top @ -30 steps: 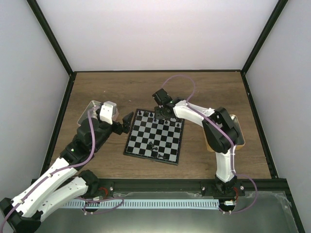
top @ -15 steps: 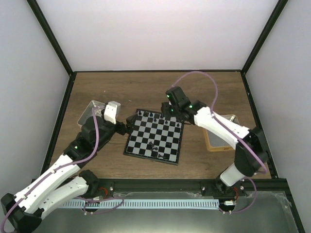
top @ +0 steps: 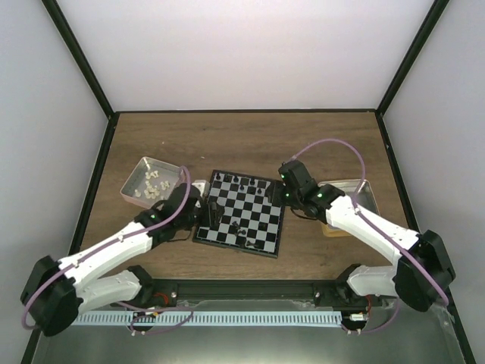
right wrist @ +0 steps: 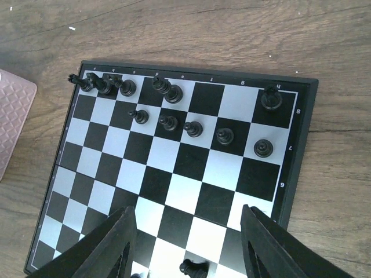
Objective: Set up the chess pieces on the board
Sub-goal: Pick up the chess piece from the chessboard.
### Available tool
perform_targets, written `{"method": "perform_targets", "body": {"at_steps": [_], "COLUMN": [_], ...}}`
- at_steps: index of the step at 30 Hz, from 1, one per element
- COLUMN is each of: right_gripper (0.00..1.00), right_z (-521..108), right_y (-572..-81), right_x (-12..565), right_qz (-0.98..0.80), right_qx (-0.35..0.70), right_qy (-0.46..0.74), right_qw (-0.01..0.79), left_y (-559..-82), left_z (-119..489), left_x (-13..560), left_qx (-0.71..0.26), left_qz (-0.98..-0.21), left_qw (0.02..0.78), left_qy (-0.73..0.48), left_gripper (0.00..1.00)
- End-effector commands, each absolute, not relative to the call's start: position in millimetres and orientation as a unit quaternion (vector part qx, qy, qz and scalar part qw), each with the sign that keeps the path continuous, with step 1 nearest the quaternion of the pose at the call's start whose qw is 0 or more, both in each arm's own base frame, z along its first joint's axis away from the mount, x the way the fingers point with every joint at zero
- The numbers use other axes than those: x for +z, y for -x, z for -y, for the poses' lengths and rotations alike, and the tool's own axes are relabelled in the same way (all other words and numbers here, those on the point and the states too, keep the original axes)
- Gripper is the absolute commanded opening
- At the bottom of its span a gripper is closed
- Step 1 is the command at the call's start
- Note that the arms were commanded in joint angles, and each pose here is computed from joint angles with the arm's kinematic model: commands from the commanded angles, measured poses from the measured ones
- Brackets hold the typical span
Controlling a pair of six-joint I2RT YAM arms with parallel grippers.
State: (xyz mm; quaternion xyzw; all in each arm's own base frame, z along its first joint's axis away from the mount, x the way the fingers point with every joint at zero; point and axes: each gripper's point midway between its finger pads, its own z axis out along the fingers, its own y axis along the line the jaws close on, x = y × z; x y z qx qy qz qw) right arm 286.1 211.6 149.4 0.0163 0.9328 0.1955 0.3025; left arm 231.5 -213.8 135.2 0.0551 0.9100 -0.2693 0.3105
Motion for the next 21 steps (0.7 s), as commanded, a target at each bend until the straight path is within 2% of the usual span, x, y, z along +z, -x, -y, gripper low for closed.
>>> {"method": "perform_targets", "body": {"at_steps": [1, 7, 13, 21], "right_gripper": [0.51, 0.49, 0.47, 0.42], "right_z": [-205, -207, -238, -266], "right_y": [-291, -280, -236, -176], "right_x": [156, 149, 140, 96], "right_qz": [-0.92, -0.919, -0.912, -0.92], "right_qx": [0.206, 0.222, 0.289, 0.279], "right_qy": [-0.057, -0.025, 0.088, 0.191], "right_qw": [0.328, 0.326, 0.28, 0.2], "left_y": [-220, -217, -220, -228], "left_z": [229, 266, 277, 271], "left_x": [112, 99, 94, 99], "left_qx": [-0.281, -0.306, -0.302, -0.288], "left_qz": [-0.929, -0.931, -0.932, -0.932], "left_qw": [0.241, 0.196, 0.197, 0.219], "left_qy": [-0.021, -0.039, -0.04, -0.022], "left_gripper": [0.6, 0.51, 0.5, 0.51]}}
